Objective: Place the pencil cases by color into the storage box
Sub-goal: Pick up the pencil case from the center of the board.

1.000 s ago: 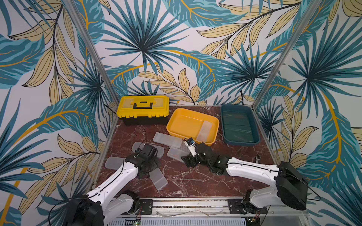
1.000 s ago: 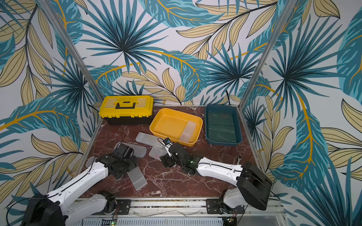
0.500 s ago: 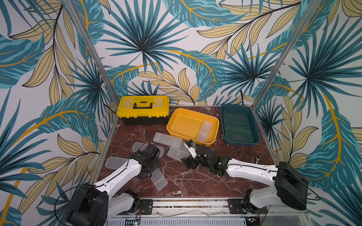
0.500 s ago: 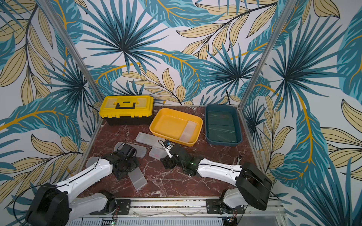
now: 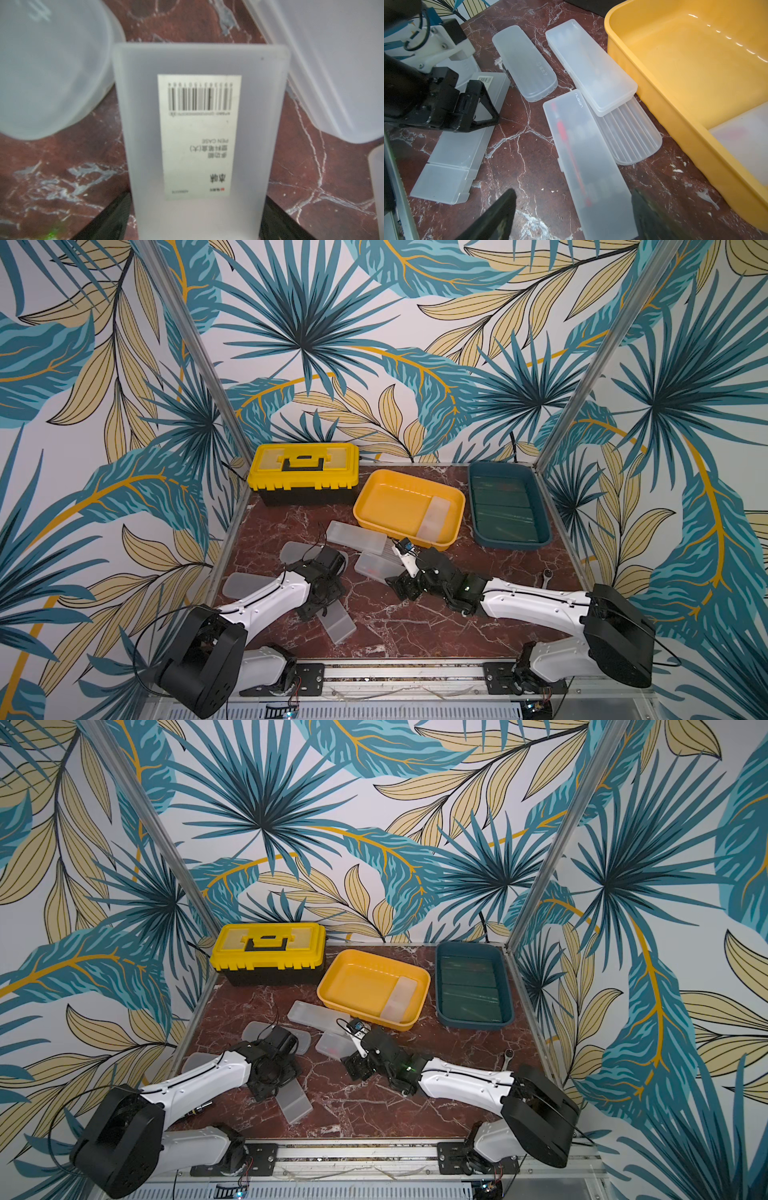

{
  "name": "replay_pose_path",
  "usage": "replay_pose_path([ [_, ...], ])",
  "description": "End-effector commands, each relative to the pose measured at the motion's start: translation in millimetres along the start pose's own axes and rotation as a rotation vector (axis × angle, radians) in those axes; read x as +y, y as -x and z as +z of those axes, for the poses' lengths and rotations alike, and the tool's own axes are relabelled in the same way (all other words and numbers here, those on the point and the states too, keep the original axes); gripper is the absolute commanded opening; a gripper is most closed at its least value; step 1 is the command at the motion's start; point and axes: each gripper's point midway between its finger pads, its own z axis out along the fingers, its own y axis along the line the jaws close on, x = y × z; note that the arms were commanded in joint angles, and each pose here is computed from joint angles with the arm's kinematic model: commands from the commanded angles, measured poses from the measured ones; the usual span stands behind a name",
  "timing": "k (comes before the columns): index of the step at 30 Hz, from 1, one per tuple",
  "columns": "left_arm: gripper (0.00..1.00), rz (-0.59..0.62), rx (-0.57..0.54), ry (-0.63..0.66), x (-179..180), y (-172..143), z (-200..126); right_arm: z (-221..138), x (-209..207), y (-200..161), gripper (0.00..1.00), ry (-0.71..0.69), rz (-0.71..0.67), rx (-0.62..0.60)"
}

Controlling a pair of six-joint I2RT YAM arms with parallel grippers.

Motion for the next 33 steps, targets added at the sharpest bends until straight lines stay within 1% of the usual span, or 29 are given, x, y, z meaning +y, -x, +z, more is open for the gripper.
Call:
replay_pose_path([
  [1,0.83,0.000,0.004,-0.030,-9.4,-0.9,3.2,-2.7,-0.5,-1.9,0.87,-0.007,-0.017,-0.008],
  [5,0.70,0.013,-0.001,-0.044,-11.9,-0.1,0.6,-2.1,0.9,1.1,0.87,0.000,-0.016,-0.017],
  [8,0.65,0.028,-0.017,-0.085,-16.0,2.3,-7.7,-1.9,4.6,4.9,0.87,0.017,-0.015,-0.018],
  [11,0.56,0.053,-0.025,-0.110,-19.3,4.2,-18.5,-2.8,5.7,8.8,0.87,0.020,-0.005,-0.022],
  [12,0.55,0.063,-0.029,-0.117,-20.5,5.1,-22.1,-3.7,5.3,10.2,0.87,0.019,-0.001,-0.027],
  [18,0.55,0.124,-0.060,-0.152,-31.4,13.3,-48.6,-13.6,-3.9,21.7,0.87,-0.029,0.047,-0.067],
  [24,0.55,0.216,-0.117,-0.179,-47.8,23.6,-80.0,-28.4,-33.6,28.0,0.87,-0.149,0.149,-0.098],
  [29,0.55,0.318,-0.154,-0.213,-74.2,28.4,-102.9,-42.6,-73.2,19.5,0.86,-0.253,0.302,-0.095],
  [31,0.55,0.366,-0.160,-0.231,-91.6,27.6,-112.5,-48.7,-94.3,12.0,0.86,-0.295,0.371,-0.090],
  [33,0.55,0.422,-0.176,-0.250,-110.3,25.6,-121.9,-54.2,-107.0,5.0,0.86,-0.327,0.413,-0.088],
])
